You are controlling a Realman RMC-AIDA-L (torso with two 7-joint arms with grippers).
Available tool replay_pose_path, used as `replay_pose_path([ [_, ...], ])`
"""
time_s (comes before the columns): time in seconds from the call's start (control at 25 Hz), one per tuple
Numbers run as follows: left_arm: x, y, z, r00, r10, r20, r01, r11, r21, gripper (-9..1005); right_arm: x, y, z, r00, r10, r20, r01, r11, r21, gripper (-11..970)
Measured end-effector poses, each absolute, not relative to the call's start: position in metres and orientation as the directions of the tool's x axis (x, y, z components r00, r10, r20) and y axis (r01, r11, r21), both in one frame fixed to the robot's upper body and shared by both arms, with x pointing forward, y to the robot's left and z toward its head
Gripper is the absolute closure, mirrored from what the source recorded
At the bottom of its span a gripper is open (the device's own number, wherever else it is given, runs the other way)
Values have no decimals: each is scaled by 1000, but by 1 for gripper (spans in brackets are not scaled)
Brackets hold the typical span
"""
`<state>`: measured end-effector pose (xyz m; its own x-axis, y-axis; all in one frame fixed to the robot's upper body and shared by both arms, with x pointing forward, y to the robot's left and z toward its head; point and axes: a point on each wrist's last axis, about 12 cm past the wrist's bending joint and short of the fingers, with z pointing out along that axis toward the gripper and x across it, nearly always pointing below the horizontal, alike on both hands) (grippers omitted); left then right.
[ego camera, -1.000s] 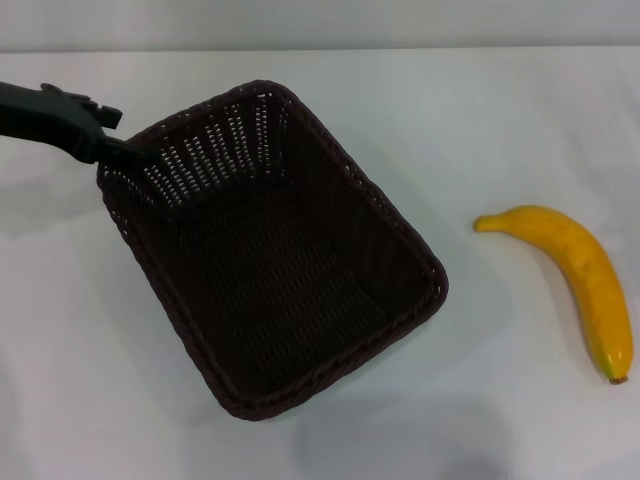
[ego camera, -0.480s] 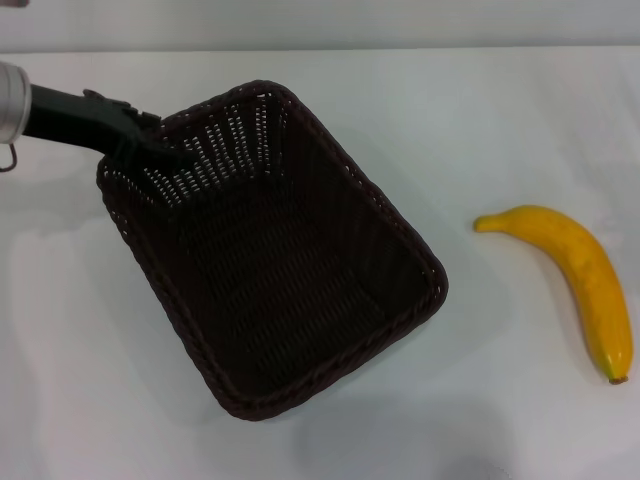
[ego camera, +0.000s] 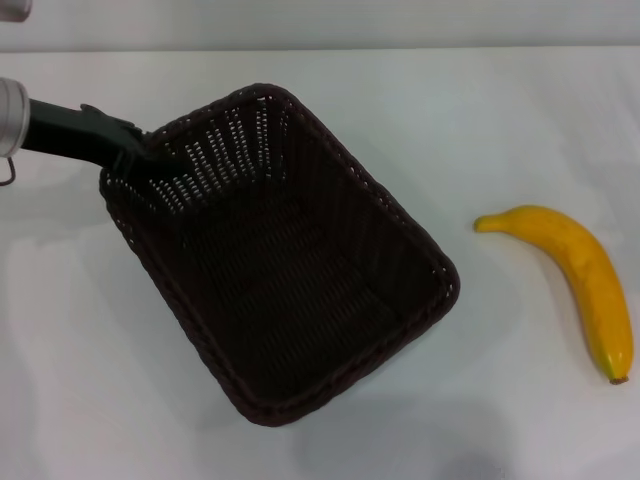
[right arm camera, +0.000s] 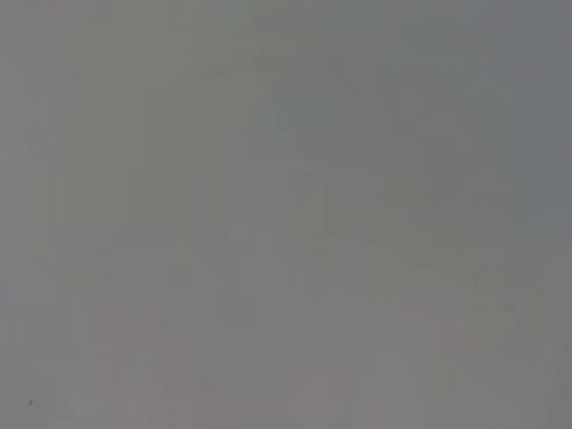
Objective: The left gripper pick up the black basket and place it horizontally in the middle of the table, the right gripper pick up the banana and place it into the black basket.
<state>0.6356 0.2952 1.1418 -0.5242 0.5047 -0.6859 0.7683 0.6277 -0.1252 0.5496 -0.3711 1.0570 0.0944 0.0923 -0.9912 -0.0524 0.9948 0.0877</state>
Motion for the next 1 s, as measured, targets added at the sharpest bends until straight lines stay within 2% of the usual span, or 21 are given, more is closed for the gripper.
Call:
replay_pose_path([
  [0.08, 635, 295, 1141, -531, 501, -683, 764, 631, -131, 318, 550, -371, 1057, 94, 92, -991, -53, 995, 87, 118],
  [0.28, 634, 297, 1142, -547, 482, -684, 750, 645, -145, 557, 548, -372, 1056, 90, 92, -992, -51, 995, 88, 118],
  [0.4, 632, 297, 1140, -557, 470, -685, 744, 649, -160, 765, 547, -372, 1055, 90, 92, -992, -51, 995, 88, 118],
  [0.68, 619, 298, 1136, -595, 363, -717, 701, 671, -242, 805, 549, -376, 1061, 112, 72, -991, -55, 996, 66, 118],
  [1.0, 598, 288, 1154, -660, 121, -741, 529, 776, -344, 805, 557, -397, 1084, 169, -19, -985, -32, 999, -25, 118],
])
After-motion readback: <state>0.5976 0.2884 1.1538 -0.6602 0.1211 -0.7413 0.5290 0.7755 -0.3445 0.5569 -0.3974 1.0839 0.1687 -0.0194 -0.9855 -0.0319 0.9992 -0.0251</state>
